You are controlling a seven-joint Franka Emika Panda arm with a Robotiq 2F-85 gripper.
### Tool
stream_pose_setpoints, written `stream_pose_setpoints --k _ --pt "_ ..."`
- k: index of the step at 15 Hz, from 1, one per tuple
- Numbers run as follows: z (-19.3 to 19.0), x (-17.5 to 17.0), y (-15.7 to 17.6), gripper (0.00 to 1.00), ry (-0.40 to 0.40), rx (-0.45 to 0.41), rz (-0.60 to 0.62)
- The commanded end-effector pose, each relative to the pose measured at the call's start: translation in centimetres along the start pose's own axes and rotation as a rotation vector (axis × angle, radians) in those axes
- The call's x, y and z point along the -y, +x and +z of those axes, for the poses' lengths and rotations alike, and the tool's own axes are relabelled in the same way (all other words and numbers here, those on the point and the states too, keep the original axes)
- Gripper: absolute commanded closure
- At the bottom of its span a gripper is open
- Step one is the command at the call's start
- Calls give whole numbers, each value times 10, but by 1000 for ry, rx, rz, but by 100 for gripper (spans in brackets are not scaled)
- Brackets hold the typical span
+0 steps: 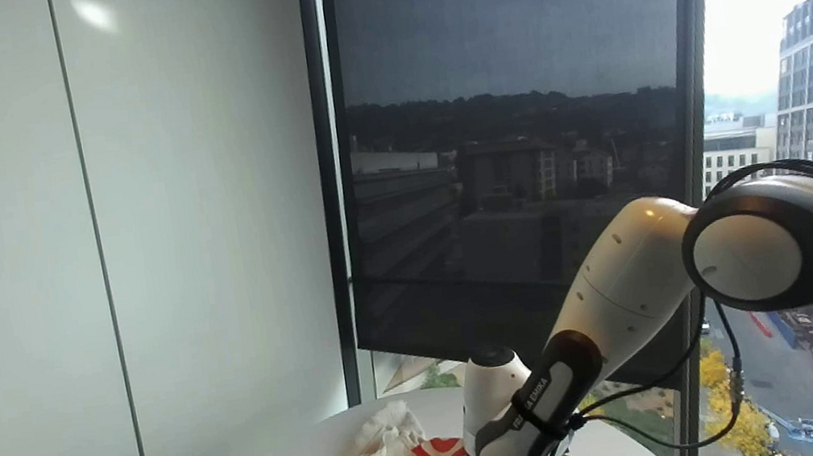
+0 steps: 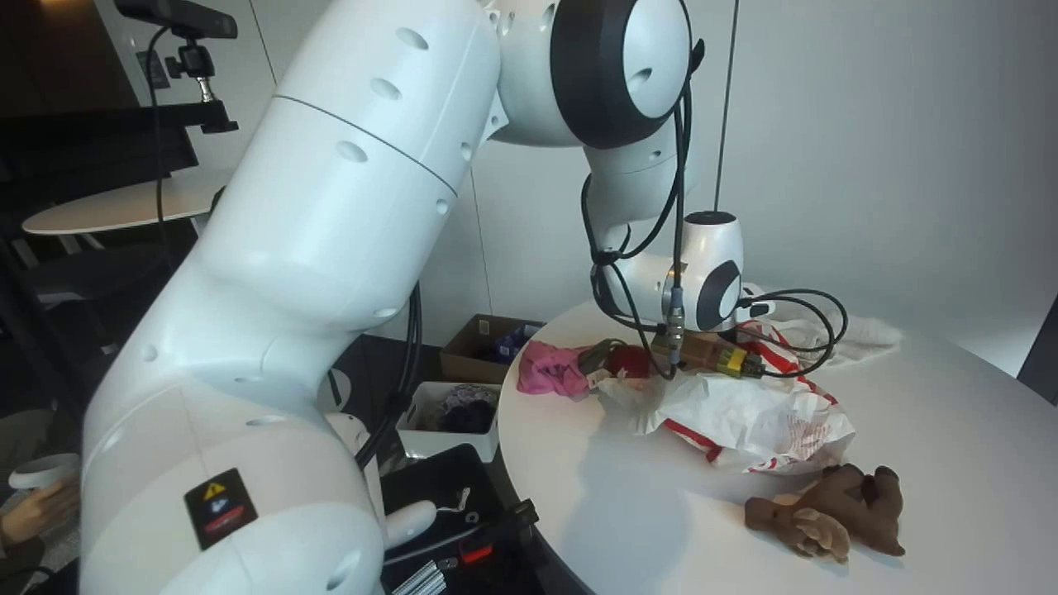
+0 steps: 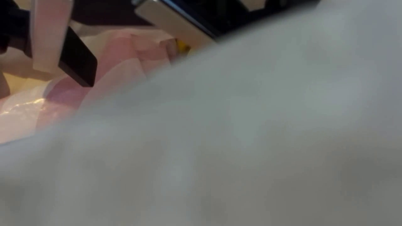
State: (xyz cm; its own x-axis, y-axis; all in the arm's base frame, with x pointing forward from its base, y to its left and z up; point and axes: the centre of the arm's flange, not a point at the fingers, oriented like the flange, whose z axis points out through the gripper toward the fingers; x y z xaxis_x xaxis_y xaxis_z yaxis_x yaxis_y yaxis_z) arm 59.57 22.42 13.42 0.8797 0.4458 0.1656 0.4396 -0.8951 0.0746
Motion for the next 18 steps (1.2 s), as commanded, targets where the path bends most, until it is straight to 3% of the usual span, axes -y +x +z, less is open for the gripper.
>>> stream_pose_setpoints --k 1,5,18 --pt "14 -1 14 0 -54 -28 22" --pt "21 -4 20 0 -91 -55 19" --pt "43 -51 30 0 -91 -54 95"
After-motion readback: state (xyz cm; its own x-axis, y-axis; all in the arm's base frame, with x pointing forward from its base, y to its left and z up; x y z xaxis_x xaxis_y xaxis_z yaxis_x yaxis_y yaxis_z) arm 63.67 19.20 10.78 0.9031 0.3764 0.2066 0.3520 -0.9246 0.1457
